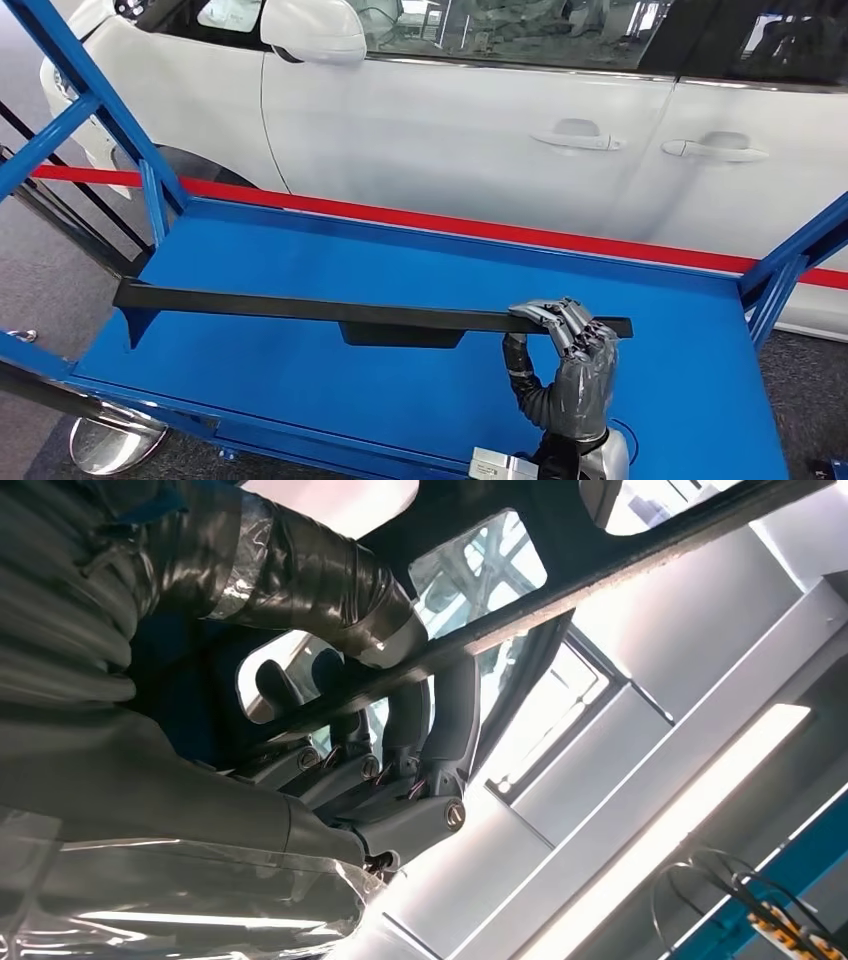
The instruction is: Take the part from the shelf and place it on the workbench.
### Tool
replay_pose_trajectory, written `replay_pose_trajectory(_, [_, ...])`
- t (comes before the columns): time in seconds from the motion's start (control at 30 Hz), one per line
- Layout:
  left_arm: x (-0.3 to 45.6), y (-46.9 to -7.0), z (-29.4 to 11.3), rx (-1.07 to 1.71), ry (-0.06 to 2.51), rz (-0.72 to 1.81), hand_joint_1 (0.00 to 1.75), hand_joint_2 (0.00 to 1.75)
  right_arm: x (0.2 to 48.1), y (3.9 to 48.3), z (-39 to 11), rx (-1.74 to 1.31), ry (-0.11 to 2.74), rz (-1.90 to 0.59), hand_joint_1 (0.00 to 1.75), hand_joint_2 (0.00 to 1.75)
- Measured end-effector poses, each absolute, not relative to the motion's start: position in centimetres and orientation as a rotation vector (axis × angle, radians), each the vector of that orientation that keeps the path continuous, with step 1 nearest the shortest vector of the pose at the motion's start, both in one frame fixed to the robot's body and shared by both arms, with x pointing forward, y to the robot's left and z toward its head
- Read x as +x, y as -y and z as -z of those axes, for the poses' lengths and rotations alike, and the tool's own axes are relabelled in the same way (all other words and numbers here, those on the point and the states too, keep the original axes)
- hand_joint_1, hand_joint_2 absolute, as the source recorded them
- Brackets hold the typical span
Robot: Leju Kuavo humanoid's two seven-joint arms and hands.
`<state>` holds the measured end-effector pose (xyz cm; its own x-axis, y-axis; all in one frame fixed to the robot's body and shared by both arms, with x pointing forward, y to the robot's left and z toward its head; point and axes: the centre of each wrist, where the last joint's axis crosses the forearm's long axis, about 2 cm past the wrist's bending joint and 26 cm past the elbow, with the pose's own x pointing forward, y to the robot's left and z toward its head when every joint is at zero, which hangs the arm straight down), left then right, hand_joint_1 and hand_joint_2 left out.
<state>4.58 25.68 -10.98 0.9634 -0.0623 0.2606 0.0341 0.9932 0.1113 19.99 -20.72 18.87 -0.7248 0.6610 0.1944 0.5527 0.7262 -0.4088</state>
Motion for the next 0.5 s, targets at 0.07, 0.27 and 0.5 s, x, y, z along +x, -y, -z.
replay_pose_trajectory(0.07, [4.55,-25.67,10.98,0.106,0.266,0.049,0.00,1.75,19.99,20.71,-18.87,-0.945,2.604,-0.466,1.75,1.75])
replay_pose_trajectory(0.27, [4.54,-25.66,10.99,0.105,0.266,0.047,0.00,1.75,19.99,20.71,-18.87,-0.945,2.604,-0.466,1.75,1.75])
replay_pose_trajectory(0.5, [4.54,-25.66,10.99,0.103,0.266,0.047,0.00,1.75,19.99,20.71,-18.87,-0.945,2.603,-0.465,1.75,1.75])
